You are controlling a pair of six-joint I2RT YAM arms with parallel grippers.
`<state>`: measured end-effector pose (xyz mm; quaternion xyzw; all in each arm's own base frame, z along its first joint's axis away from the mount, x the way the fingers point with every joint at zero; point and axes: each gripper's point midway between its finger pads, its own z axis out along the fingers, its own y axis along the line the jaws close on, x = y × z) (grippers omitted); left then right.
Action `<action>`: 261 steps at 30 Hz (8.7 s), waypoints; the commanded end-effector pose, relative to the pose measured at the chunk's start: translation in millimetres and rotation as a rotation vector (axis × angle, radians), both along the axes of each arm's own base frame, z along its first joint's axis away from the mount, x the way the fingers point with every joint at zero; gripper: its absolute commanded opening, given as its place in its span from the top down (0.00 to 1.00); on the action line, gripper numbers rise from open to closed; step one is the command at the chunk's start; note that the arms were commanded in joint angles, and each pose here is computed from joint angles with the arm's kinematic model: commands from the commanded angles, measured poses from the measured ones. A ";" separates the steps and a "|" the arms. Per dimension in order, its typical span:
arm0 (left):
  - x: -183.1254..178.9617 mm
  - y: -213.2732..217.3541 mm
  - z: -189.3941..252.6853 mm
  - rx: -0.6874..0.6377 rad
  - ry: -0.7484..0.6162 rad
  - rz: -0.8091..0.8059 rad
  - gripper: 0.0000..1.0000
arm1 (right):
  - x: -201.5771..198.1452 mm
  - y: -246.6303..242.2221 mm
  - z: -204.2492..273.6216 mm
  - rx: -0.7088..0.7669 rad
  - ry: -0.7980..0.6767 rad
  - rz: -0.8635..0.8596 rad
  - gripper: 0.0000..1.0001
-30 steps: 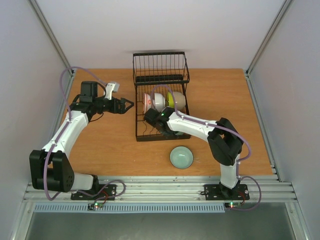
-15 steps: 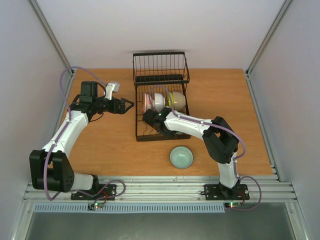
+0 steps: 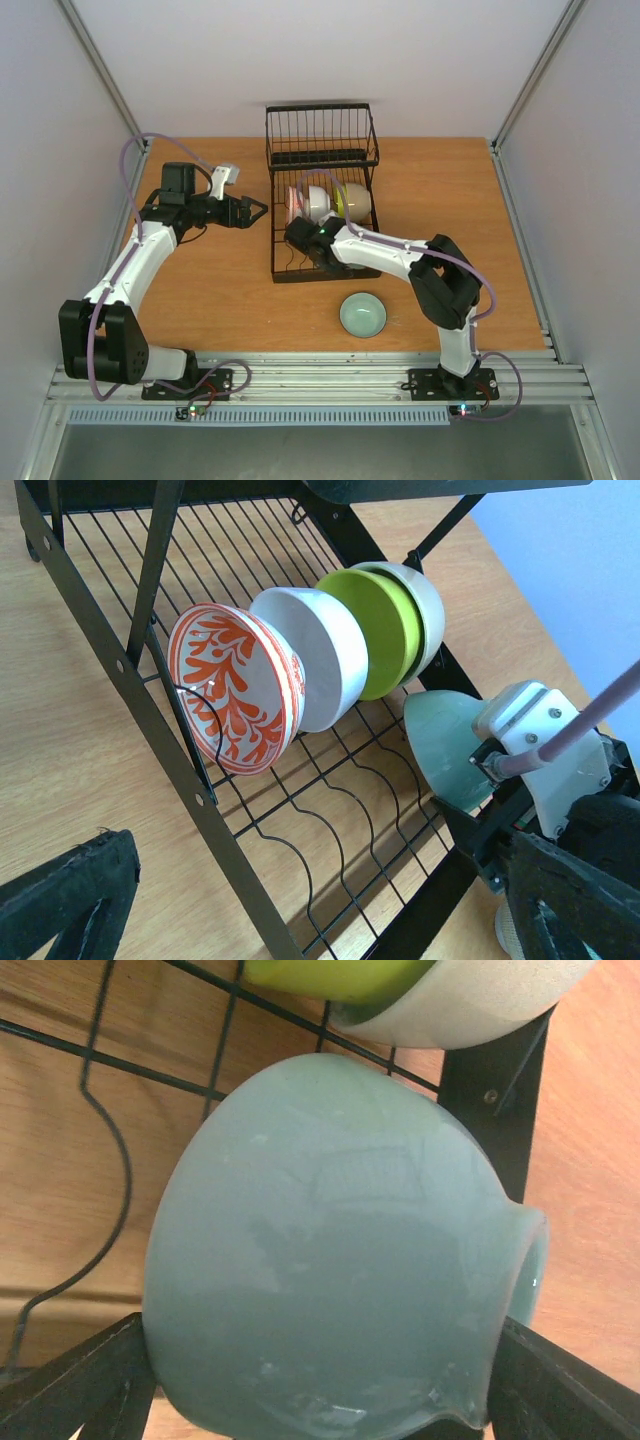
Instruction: Load the bowls into the dish rack
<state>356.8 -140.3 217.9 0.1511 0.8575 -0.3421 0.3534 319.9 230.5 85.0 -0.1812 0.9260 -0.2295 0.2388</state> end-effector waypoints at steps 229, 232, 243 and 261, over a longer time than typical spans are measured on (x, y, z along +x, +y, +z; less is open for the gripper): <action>-29.3 -33.6 9.2 -0.120 -0.076 -0.234 1.00 | -20.4 117.8 141.8 1.710 0.228 0.510 0.01; -29.7 -33.5 9.1 -0.120 -0.076 -0.234 1.00 | -24.8 124.1 143.4 1.709 0.240 0.531 0.02; -27.3 -33.7 5.1 -0.120 -0.057 -0.233 0.99 | -35.5 137.6 155.5 1.721 0.252 0.606 0.30; -21.3 -25.3 3.5 -0.057 -0.071 -0.173 0.86 | -20.1 134.0 123.7 1.257 0.093 0.484 0.99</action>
